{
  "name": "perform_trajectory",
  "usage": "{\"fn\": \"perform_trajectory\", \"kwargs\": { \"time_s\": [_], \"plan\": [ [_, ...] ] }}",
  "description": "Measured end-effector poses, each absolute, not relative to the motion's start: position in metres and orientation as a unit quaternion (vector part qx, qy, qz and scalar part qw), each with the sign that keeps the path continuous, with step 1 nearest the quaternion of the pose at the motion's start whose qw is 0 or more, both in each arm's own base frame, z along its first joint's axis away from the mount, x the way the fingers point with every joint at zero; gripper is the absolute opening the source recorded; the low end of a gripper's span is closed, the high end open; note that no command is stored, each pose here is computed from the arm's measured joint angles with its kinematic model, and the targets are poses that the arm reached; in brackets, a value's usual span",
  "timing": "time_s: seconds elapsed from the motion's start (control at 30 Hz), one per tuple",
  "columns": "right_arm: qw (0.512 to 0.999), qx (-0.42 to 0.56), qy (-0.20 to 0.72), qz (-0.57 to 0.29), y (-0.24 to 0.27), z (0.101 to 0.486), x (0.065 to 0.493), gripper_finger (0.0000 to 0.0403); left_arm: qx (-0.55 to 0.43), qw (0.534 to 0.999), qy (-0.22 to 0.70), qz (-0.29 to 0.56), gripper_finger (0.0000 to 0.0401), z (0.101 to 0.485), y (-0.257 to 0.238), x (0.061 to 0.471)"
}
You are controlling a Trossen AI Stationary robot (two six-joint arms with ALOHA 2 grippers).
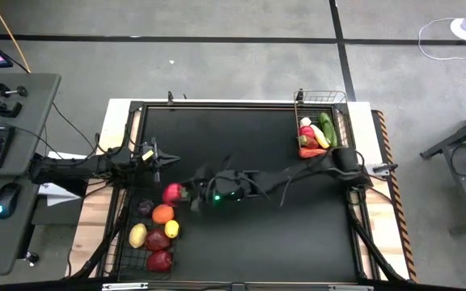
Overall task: Sort produce into baskets
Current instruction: Put the tomato into the left wire basket
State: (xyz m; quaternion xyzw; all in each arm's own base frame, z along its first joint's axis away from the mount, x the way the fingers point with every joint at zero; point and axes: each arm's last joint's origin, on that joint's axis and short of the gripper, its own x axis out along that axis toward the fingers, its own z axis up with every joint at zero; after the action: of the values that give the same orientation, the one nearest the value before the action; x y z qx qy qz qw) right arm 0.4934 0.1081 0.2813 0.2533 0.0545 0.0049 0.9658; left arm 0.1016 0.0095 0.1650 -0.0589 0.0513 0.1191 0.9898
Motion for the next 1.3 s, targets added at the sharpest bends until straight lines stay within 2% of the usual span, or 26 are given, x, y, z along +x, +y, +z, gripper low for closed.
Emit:
{"fn": "perform_trajectory", "kwargs": {
  "time_s": [0.17, 0.33, 0.57, 0.87, 1.03, 1.23, 1.3],
  "plan": [
    [0.949, 0.31, 0.058, 0.004, 0.112, 0.242, 0.509, 0.0275, -0.059, 0.99, 0.051, 0.119, 0.0, 0.165, 0.01, 0.102],
    [0.923, 0.38, 0.04, -0.041, 0.109, 0.221, 0.517, 0.0275, -0.059, 0.99, 0.052, 0.119, 0.0, 0.165, 0.009, 0.102],
    [0.917, 0.382, 0.069, -0.095, 0.106, 0.209, 0.516, 0.0275, -0.059, 0.99, 0.051, 0.119, 0.0, 0.165, 0.01, 0.102],
    [0.929, 0.354, 0.102, -0.025, 0.106, 0.209, 0.517, 0.0279, -0.059, 0.99, 0.052, 0.119, 0.0, 0.165, 0.01, 0.102],
    [0.933, 0.345, 0.101, -0.027, 0.106, 0.209, 0.517, 0.0312, -0.059, 0.99, 0.051, 0.119, 0.0, 0.165, 0.01, 0.102],
    [0.934, 0.343, 0.099, -0.03, 0.104, 0.209, 0.517, 0.0384, -0.059, 0.99, 0.051, 0.119, 0.0, 0.165, 0.009, 0.102],
    [0.934, 0.341, 0.099, -0.03, 0.104, 0.21, 0.517, 0.0394, -0.059, 0.99, 0.052, 0.119, 0.0, 0.165, 0.009, 0.102]
  ]
}}
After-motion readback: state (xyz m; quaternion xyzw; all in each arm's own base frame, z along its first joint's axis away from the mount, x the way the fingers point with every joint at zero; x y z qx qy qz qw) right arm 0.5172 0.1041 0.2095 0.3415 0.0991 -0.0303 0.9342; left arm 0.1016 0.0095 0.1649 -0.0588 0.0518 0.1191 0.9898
